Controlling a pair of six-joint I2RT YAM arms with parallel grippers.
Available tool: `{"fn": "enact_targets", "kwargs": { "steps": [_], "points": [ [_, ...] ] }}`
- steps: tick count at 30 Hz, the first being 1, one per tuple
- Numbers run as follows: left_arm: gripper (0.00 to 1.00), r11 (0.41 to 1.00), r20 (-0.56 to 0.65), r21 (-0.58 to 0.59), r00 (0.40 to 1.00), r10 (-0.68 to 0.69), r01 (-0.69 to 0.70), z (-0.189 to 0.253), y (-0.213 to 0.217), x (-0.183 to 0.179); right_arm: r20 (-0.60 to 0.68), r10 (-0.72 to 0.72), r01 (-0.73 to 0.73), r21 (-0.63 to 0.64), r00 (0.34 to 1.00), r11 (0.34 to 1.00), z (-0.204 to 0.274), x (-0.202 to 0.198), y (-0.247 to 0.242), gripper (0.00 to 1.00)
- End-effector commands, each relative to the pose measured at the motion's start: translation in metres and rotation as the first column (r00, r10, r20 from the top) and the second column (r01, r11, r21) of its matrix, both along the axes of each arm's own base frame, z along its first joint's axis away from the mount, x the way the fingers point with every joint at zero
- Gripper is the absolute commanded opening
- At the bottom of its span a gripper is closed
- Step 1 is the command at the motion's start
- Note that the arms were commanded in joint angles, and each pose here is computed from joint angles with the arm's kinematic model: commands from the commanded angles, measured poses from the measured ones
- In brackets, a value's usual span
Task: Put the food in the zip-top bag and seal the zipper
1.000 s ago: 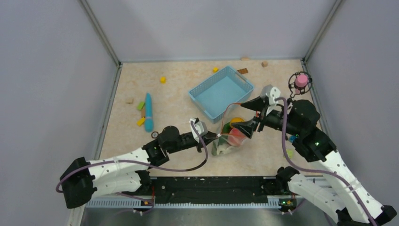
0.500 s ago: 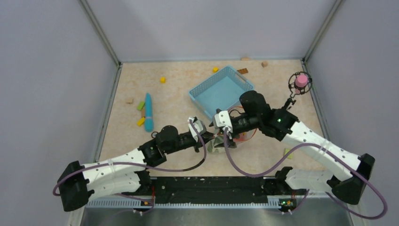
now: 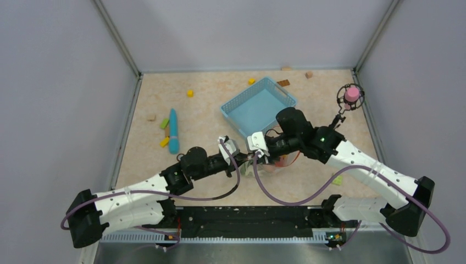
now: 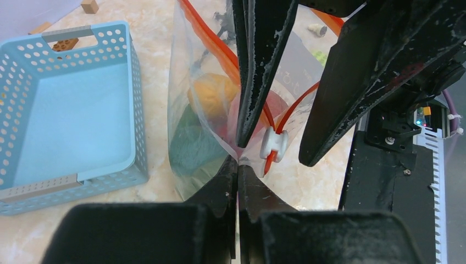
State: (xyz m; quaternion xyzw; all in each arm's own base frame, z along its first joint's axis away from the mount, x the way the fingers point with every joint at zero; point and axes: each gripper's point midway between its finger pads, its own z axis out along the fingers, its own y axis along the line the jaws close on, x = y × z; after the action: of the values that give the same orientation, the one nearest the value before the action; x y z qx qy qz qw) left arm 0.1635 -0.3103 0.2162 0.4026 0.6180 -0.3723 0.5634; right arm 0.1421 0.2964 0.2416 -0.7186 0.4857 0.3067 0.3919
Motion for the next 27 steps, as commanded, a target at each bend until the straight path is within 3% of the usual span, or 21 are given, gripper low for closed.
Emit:
{"fn": "enact_targets", "kwargs": {
  "steps": [1,9,11,13,17,20,22,24,27],
  "points": [
    [0.00,0.997,0.041,-0.073,0.999,0.009,-0.006,0.025,0.000,0.001,0.043,0.011,-0.013,0.054,0.999,0.998,0.024,0.004,0.009,0.36],
    [0.00,0.996,0.016,-0.087,1.000,0.003,-0.002,0.028,-0.002,-0.001,0.010,-0.008,0.008,0.062,1.000,0.998,0.024,0.008,0.016,0.37],
    [0.00,0.996,0.015,-0.084,1.000,0.005,-0.004,0.027,-0.002,0.000,0.006,-0.012,0.011,0.065,1.000,0.998,0.025,0.008,0.017,0.29],
    [0.00,0.997,0.012,-0.080,1.000,0.015,-0.014,0.026,-0.001,0.001,-0.002,-0.019,0.019,0.064,1.000,0.998,0.025,0.008,0.017,0.01],
    [0.01,0.997,0.006,-0.079,1.000,-0.008,0.009,0.023,0.002,-0.005,-0.013,-0.071,0.071,0.057,0.997,0.996,0.028,0.014,0.016,0.00],
    [0.38,0.995,0.033,-0.083,0.998,-0.059,0.062,0.023,0.004,-0.016,-0.012,-0.075,0.075,0.063,0.997,0.995,0.033,0.014,0.016,0.00],
    [0.57,0.993,0.082,-0.092,0.995,-0.060,0.067,0.027,0.006,-0.016,-0.014,-0.059,0.060,0.070,0.998,0.996,0.036,0.011,0.016,0.00],
    [0.66,0.992,0.114,-0.105,0.992,-0.053,0.065,0.031,0.006,-0.014,-0.021,-0.043,0.044,0.078,0.999,0.996,0.039,0.009,0.018,0.00],
    [0.70,0.993,0.146,-0.097,0.988,-0.056,0.071,0.034,0.002,-0.011,-0.029,-0.033,0.035,0.081,0.999,0.996,0.040,0.007,0.019,0.00]
  ]
}}
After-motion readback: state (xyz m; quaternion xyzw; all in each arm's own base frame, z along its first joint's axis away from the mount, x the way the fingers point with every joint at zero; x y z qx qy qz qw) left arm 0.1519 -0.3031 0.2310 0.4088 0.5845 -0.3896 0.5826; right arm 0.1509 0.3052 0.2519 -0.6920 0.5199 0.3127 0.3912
